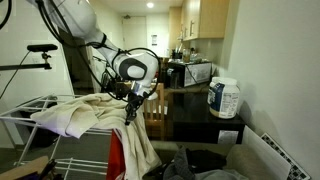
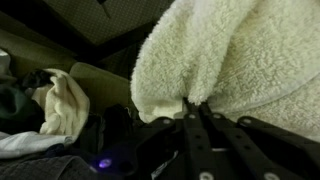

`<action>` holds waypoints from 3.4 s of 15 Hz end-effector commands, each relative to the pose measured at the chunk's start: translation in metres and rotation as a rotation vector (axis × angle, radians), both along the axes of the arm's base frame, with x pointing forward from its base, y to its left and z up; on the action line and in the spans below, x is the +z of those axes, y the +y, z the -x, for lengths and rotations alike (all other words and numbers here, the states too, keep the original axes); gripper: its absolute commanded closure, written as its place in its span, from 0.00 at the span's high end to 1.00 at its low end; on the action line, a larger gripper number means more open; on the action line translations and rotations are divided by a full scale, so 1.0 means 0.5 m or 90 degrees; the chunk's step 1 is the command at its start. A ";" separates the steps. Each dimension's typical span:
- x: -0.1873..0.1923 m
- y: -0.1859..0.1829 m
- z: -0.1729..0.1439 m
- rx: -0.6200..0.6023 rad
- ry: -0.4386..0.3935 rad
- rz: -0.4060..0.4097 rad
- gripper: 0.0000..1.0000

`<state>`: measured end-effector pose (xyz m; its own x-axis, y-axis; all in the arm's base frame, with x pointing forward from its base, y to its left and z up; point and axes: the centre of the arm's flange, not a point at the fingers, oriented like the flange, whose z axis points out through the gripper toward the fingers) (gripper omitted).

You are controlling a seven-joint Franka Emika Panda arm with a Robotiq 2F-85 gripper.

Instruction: Cover the Ironing board stand with a towel

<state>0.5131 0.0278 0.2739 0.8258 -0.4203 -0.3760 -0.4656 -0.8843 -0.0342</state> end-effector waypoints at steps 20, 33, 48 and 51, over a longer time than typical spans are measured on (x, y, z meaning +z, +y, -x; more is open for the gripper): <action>0.334 0.261 0.139 0.319 -0.187 -0.090 0.01; 0.412 0.412 0.377 0.582 -0.144 -0.148 0.01; 0.437 0.505 0.616 0.813 -0.017 -0.213 0.01; 0.429 0.506 0.637 0.830 -0.012 -0.217 0.01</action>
